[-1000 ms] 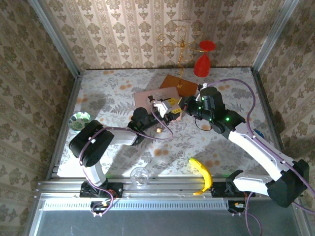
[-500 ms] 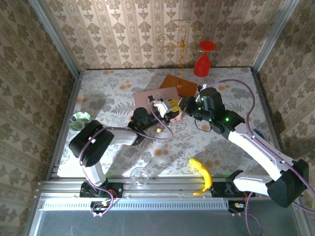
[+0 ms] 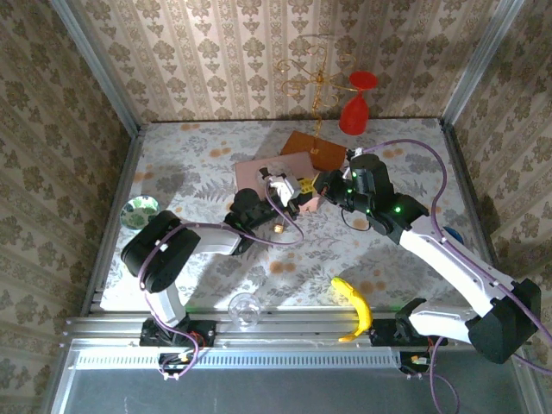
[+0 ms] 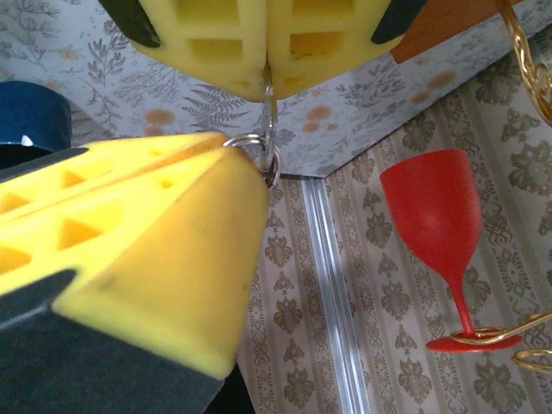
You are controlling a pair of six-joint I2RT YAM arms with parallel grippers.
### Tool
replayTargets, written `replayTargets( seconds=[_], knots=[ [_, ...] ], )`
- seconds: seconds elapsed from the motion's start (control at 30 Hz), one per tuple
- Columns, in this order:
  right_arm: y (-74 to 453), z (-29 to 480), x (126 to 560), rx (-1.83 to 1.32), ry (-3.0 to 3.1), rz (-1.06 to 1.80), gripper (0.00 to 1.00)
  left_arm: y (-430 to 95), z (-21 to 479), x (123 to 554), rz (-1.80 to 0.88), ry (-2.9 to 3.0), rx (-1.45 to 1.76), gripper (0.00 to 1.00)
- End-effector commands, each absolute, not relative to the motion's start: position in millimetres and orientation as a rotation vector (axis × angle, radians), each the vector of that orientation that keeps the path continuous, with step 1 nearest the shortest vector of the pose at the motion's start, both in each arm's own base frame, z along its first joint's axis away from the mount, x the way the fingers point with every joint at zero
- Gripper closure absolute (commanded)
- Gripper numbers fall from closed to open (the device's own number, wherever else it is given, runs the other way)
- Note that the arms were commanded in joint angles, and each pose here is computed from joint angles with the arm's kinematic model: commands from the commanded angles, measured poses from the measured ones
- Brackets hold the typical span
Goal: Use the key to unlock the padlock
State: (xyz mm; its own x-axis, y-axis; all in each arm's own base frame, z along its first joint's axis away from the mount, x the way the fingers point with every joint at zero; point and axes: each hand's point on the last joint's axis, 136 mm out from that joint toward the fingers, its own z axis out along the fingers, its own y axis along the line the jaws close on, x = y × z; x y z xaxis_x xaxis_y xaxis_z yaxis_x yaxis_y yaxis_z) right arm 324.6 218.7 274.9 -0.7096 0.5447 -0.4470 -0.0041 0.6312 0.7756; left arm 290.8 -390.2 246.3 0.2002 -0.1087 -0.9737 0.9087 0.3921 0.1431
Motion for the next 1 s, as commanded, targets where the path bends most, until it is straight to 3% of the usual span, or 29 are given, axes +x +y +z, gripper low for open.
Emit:
replayTargets(
  seconds=[0.0, 0.1, 0.27, 0.37, 0.57, 0.97],
  knots=[
    [214, 266, 324, 0.427, 2.190, 0.983, 1.00, -383, 253, 290, -0.864, 1.113, 0.888, 1.00],
    [206, 269, 324, 0.392, 2.199, 0.941, 0.96, -370, 255, 284, -0.899, 1.132, 0.896, 1.00],
    [197, 294, 318, 0.181, 2.153, 0.879, 0.74, -336, 235, 272, -1.058, 1.378, 1.007, 1.00],
    [198, 306, 310, 0.008, 2.117, 0.843, 0.67, -311, 207, 259, -0.909, 1.648, 1.151, 1.00],
    [221, 320, 294, -0.303, 2.015, 0.906, 0.64, -251, 183, 231, -0.596, 2.061, 1.370, 1.00],
    [281, 315, 260, -0.778, 1.812, 1.157, 0.63, -264, 241, 191, -0.627, 1.835, 1.690, 1.00]
  ],
)
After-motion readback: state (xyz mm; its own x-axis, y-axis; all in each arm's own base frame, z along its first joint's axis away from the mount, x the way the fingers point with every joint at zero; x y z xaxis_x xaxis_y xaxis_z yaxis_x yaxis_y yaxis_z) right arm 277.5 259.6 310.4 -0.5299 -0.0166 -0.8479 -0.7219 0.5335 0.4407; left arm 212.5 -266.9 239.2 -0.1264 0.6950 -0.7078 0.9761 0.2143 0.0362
